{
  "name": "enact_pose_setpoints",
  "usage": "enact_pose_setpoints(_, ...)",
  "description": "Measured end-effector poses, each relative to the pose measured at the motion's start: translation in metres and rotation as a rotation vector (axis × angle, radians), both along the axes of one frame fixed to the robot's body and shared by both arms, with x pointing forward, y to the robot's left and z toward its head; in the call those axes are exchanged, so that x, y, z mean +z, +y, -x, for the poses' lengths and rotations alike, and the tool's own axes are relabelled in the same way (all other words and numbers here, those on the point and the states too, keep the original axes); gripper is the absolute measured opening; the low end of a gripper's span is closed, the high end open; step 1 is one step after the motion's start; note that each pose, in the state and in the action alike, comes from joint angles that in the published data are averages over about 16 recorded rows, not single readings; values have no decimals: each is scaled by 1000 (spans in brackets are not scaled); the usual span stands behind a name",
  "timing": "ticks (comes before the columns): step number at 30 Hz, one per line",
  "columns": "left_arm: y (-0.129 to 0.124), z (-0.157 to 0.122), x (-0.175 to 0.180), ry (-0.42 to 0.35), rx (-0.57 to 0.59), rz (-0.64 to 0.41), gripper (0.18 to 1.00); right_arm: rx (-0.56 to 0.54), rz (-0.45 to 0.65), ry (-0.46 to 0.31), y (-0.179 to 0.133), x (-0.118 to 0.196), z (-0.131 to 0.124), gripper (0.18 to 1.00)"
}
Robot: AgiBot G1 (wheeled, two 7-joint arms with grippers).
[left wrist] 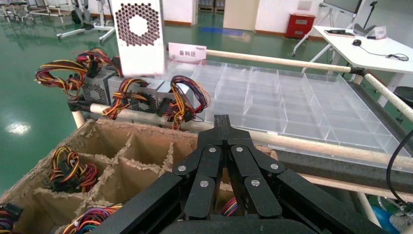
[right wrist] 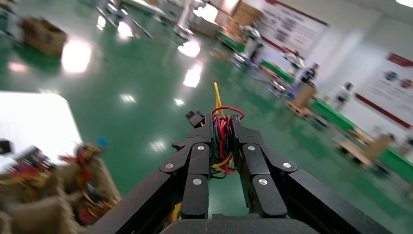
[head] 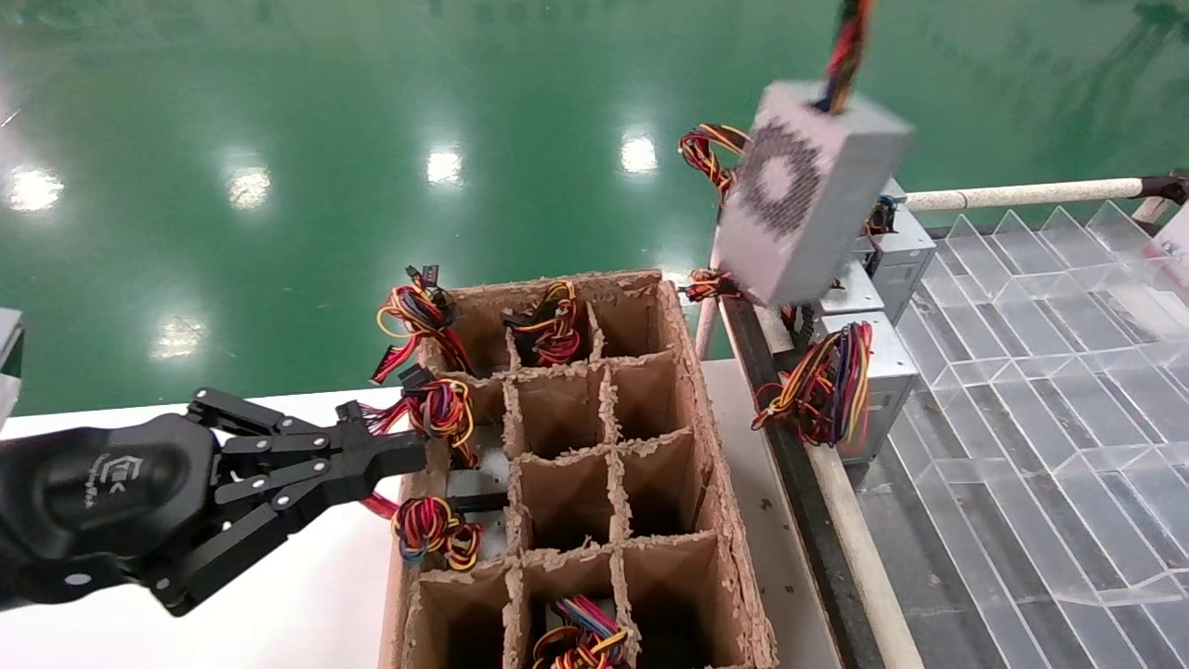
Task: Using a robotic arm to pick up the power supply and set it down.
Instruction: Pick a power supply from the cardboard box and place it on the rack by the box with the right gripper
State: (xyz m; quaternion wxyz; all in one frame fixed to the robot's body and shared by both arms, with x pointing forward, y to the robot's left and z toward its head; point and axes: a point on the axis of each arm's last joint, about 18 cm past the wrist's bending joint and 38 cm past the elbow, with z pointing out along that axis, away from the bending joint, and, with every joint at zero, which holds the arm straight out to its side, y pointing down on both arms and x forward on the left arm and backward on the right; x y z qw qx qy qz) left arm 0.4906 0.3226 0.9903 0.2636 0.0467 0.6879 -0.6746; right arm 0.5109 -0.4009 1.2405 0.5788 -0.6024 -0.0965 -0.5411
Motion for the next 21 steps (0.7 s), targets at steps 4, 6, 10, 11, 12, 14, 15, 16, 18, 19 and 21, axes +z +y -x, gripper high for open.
enact_pose_setpoints(4,0,0,0,0,0,0,191,-85,-22,-4,-22,5,2,244)
enact_pose_setpoints(6,0,0,0,0,0,0,191,-124,-35,-2,-33,6,2,244)
enact_pose_setpoints(10,0,0,0,0,0,0,191,-189,-63,13,-53,2,2,244)
enact_pose_setpoints(11,0,0,0,0,0,0,191,-203,-70,18,-58,1,1,244)
enact_pose_setpoints(12,0,0,0,0,0,0,191,-215,-78,23,-62,-1,1,244)
enact_pose_setpoints(14,0,0,0,0,0,0,191,-236,-94,33,-71,-5,0,244)
enact_pose_setpoints(15,0,0,0,0,0,0,191,-245,-102,38,-74,-6,0,244)
enact_pose_setpoints(16,0,0,0,0,0,0,191,-253,-109,42,-78,-8,0,244)
enact_pose_setpoints(18,0,0,0,0,0,0,191,-266,-123,50,-85,-12,1,244)
enact_pose_setpoints(19,0,0,0,0,0,0,191,-271,-129,54,-87,-14,1,244)
enact_pose_setpoints(21,0,0,0,0,0,0,191,-279,-140,60,-93,-18,1,244)
